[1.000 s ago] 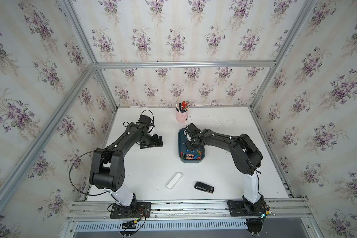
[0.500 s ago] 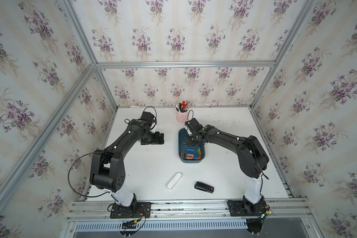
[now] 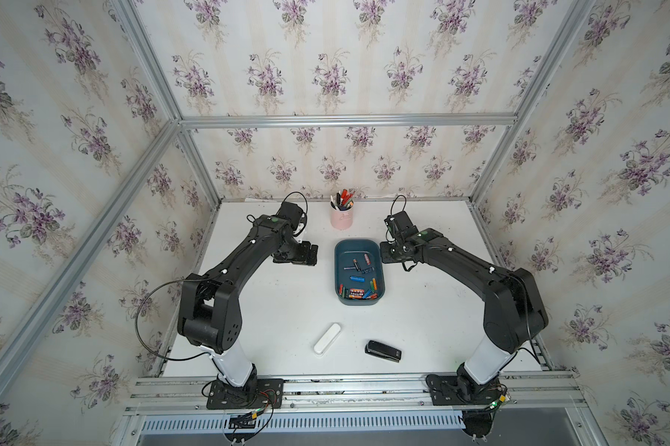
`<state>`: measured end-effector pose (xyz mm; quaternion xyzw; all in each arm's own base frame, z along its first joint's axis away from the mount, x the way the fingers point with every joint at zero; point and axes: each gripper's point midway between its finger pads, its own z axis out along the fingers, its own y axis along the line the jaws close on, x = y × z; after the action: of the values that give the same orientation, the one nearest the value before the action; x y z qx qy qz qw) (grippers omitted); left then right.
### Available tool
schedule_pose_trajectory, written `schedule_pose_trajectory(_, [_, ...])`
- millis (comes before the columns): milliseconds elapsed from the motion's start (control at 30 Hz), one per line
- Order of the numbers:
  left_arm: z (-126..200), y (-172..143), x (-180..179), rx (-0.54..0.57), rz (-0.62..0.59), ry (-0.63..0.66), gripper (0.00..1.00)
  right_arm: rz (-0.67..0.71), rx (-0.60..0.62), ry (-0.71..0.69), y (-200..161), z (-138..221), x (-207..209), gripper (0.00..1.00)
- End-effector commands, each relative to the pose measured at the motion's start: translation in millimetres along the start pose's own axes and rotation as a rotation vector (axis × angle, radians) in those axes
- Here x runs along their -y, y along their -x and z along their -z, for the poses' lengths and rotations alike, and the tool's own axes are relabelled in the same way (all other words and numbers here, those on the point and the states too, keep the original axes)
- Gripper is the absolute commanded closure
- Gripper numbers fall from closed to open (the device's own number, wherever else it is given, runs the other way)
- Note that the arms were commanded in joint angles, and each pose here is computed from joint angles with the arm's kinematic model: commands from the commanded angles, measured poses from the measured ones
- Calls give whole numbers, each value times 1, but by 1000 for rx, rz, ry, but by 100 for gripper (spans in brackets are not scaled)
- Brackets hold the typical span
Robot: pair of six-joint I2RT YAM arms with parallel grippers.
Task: Take the batteries out of the storage box
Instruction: Place the battery at the center of the board.
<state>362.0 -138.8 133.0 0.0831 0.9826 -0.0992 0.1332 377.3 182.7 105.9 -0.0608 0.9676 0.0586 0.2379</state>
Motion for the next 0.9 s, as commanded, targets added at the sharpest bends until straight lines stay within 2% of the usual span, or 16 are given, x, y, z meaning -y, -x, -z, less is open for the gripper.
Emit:
schedule_pose_trajectory(0, [0, -2, 1, -19, -23, 31, 5, -37, -29, -23, -13, -9, 14, 85])
schedule_pose_trajectory(367, [-8, -5, 15, -50, -78, 72, 5, -64, -118, -35, -43, -57, 21, 85])
schedule_pose_trajectory(867, [-14, -1, 29, -61, -128, 83, 5, -35, -165, -56, -55, -75, 25, 84])
